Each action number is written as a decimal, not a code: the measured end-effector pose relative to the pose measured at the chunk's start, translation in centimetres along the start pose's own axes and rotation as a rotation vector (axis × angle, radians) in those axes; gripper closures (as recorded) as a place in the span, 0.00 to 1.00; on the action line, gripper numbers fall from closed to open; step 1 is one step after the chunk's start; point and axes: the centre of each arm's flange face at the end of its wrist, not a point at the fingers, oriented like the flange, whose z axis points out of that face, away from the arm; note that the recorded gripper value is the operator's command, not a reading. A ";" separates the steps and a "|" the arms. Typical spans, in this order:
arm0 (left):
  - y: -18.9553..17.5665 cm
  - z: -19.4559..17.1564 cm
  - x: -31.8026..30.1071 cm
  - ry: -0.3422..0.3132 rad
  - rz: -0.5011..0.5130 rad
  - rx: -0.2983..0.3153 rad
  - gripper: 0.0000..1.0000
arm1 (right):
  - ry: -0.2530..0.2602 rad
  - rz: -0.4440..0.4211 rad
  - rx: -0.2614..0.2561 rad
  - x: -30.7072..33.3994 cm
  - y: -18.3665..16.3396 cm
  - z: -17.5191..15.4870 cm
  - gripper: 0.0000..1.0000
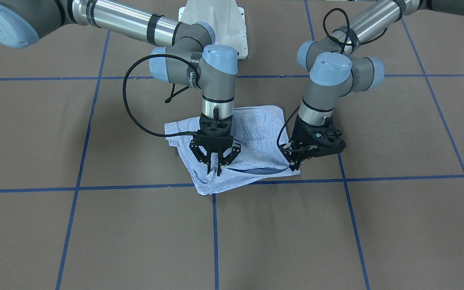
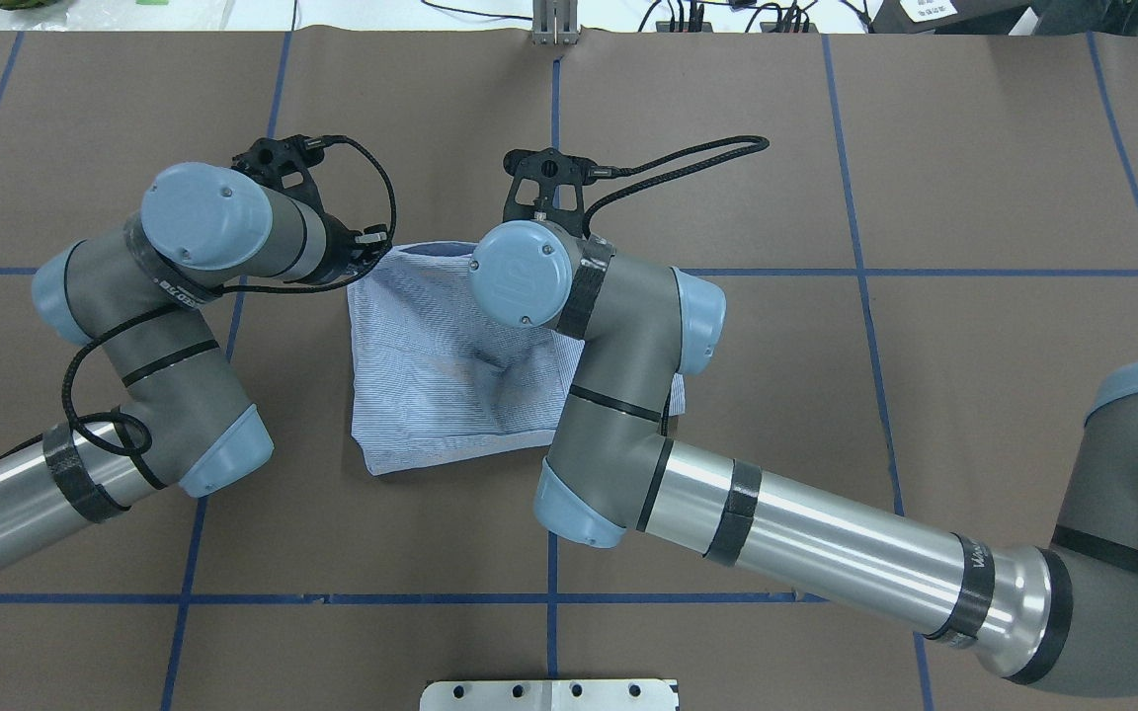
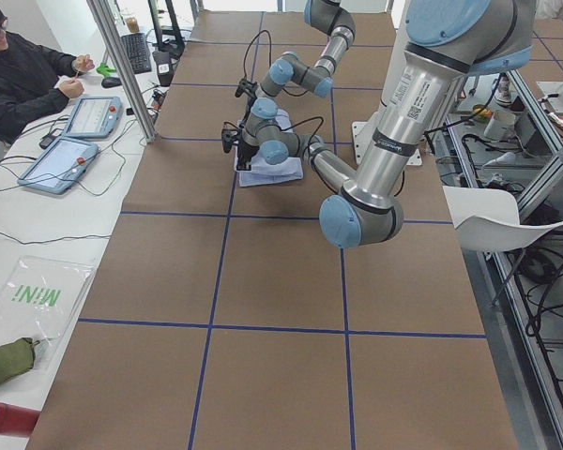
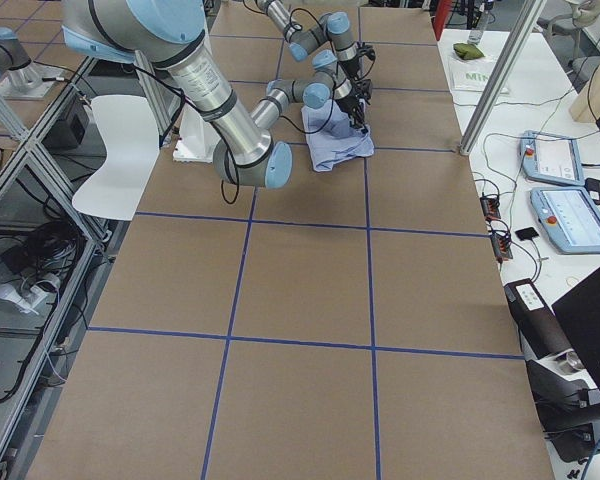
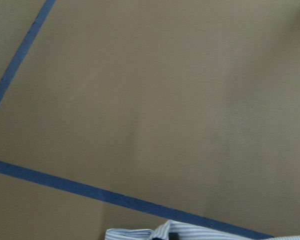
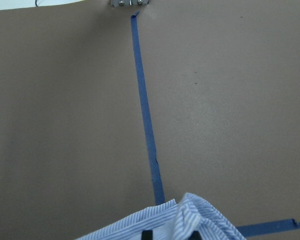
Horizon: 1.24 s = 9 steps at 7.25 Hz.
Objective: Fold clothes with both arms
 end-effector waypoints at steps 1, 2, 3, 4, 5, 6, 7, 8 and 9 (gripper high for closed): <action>-0.3 -0.7 0.1 0.011 0.069 0.002 0.00 | -0.020 -0.002 -0.041 -0.3 -1.8 -0.7 0.00; -1.2 -2.2 -0.1 0.031 0.142 -0.006 0.00 | -0.044 0.001 -0.101 -0.2 -4.2 -1.6 0.00; -2.5 -4.1 -1.5 0.054 0.217 -0.035 0.00 | -0.058 -0.011 -0.159 0.9 -6.7 -2.6 0.00; -4.0 -6.5 -4.8 0.066 0.302 -0.055 0.00 | -0.058 -0.045 -0.206 3.6 -9.1 -4.2 0.00; -5.3 -9.1 -9.0 0.055 0.393 -0.061 0.00 | -0.051 -0.100 -0.242 8.4 -10.9 -6.3 0.00; -6.9 -11.8 -13.2 0.019 0.485 -0.061 0.00 | -0.036 -0.171 -0.271 15.1 -12.5 -8.3 0.00; -8.9 -14.5 -17.7 -0.024 0.574 -0.059 0.00 | -0.022 -0.255 -0.302 22.6 -14.4 -10.0 0.00; -11.2 -17.2 -22.9 -0.061 0.663 -0.057 0.00 | -0.015 -0.348 -0.339 30.7 -16.3 -11.2 0.00; -13.4 -19.9 -28.6 -0.102 0.744 -0.051 0.00 | -0.008 -0.437 -0.376 39.4 -17.6 -11.9 0.00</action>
